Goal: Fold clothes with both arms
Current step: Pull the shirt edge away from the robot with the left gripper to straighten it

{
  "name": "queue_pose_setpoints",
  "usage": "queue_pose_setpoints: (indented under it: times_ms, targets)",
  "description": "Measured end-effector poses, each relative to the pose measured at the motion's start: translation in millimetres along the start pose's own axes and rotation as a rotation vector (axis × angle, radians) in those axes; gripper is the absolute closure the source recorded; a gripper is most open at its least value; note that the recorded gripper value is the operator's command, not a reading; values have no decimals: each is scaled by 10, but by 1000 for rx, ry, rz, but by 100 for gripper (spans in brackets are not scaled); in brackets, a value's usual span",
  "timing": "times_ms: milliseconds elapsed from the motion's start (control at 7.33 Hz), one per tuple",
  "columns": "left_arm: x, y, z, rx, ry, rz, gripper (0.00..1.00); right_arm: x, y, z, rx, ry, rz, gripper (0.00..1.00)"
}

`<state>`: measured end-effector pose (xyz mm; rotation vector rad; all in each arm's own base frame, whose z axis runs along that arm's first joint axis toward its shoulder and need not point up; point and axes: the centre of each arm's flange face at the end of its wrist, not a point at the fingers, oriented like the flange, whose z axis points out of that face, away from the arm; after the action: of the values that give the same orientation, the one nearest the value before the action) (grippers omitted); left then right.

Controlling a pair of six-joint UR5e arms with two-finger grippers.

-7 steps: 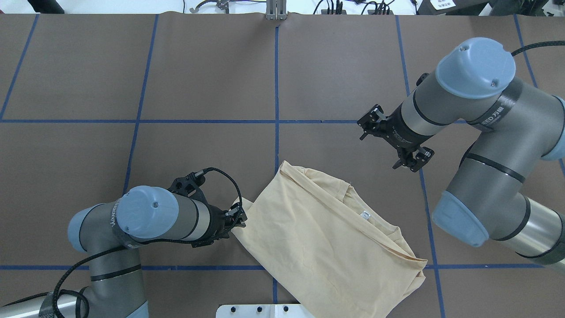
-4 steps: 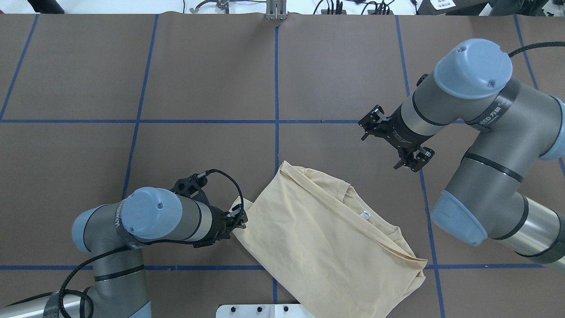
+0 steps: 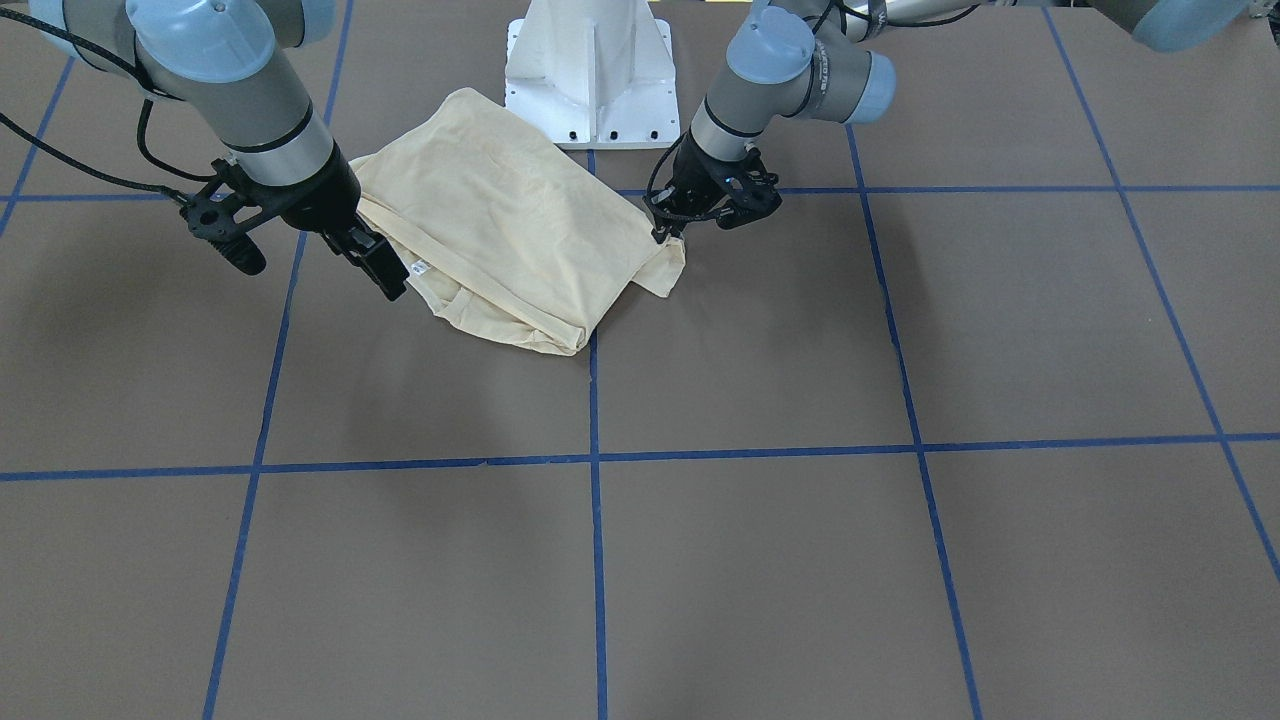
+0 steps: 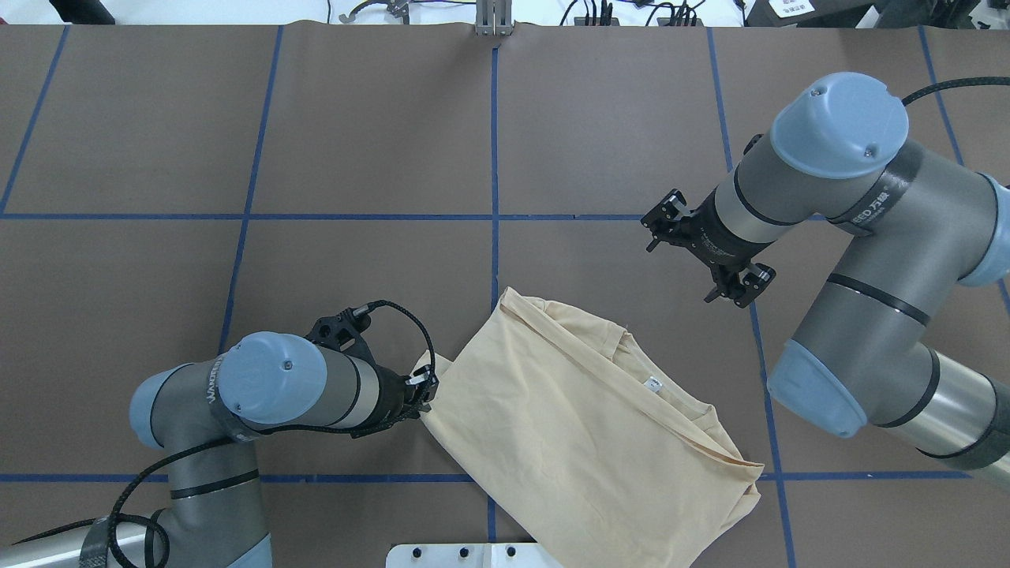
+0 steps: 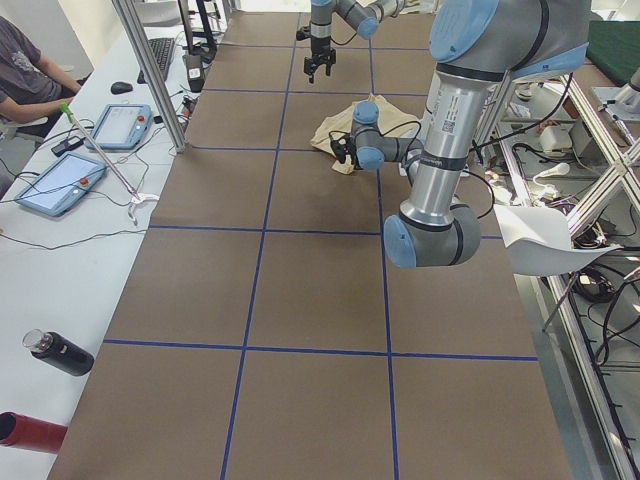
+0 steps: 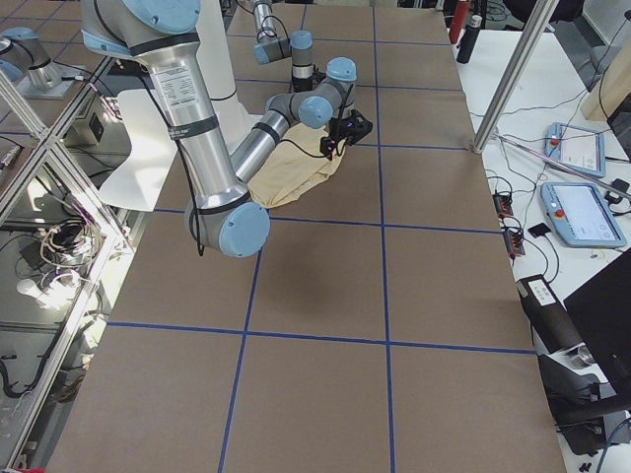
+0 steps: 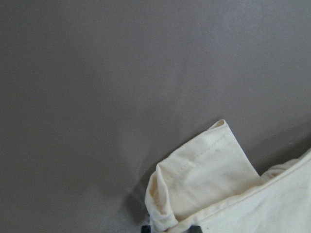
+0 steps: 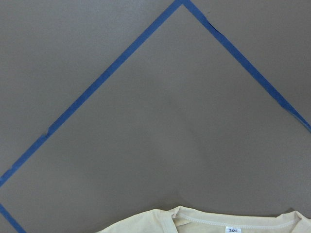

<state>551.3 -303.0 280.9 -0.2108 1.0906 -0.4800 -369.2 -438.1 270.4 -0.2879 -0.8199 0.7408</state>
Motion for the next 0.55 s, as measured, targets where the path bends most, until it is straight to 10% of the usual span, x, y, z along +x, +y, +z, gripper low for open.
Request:
queue_pose_setpoints:
  times_ms: [546]
  targets:
    - [439,-1122,-319,160,53,189,100,-28,27,-13,-4,-4,-3,0]
